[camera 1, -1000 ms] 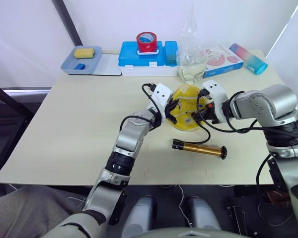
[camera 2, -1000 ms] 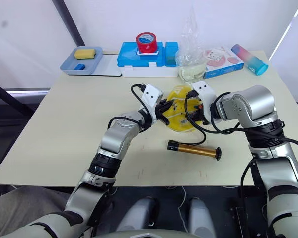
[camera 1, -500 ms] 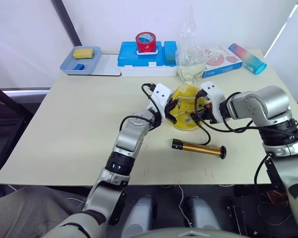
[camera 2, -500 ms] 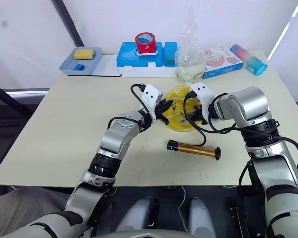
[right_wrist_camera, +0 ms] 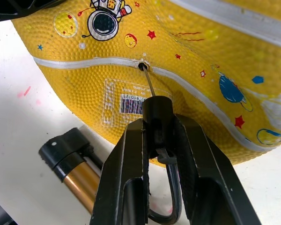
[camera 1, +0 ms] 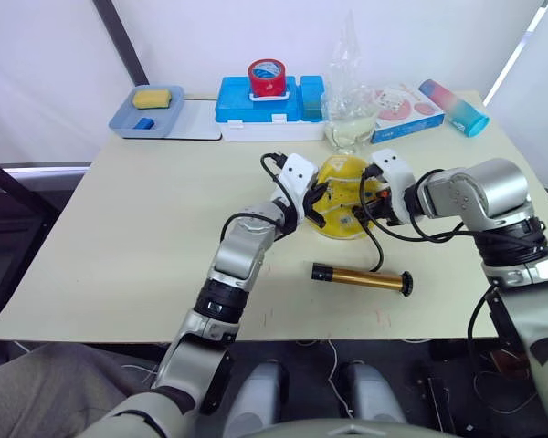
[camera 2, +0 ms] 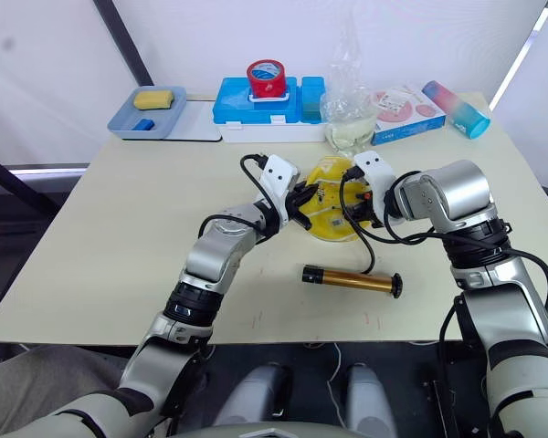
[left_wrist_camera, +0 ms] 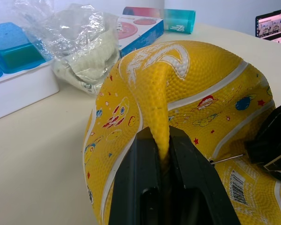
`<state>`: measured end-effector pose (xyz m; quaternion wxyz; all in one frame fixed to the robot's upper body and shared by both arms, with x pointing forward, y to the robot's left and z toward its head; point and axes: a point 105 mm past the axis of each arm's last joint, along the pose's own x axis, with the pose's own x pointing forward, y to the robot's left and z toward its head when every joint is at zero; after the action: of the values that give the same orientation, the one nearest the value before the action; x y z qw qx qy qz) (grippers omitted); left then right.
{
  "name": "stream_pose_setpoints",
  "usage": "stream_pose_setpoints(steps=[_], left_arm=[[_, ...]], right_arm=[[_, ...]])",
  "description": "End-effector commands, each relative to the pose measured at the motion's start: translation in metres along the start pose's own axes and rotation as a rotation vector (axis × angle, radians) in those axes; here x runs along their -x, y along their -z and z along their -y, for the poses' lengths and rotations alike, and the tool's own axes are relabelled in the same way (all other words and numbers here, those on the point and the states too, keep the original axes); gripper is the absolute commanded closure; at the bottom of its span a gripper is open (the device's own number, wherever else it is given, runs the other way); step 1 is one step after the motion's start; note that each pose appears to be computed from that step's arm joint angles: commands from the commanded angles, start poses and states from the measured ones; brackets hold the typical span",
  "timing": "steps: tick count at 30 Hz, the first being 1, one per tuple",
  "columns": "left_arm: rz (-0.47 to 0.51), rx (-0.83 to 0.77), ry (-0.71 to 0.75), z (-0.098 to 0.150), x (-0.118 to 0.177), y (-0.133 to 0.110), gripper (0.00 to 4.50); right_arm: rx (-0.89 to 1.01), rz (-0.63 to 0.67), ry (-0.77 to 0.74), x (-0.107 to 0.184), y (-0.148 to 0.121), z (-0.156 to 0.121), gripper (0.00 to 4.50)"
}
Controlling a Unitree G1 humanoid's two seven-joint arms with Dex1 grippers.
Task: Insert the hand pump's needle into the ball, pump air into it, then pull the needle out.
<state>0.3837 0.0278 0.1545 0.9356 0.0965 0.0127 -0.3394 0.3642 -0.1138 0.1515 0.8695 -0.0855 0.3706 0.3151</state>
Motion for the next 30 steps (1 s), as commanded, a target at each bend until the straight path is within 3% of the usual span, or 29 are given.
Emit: stream_pose_setpoints(steps=[1, 30], left_arm=[[0.022, -0.027, 0.009, 0.003, 0.000, -0.005, 4.49], [-0.006, -0.043, 0.107, 0.024, 0.001, 0.004, 4.49]], right_arm=[[-0.005, -0.014, 0.067, 0.000, 0.003, 0.011, 4.24], [-0.154, 0.043, -0.043, -0.003, -0.025, -0.016, 4.24]])
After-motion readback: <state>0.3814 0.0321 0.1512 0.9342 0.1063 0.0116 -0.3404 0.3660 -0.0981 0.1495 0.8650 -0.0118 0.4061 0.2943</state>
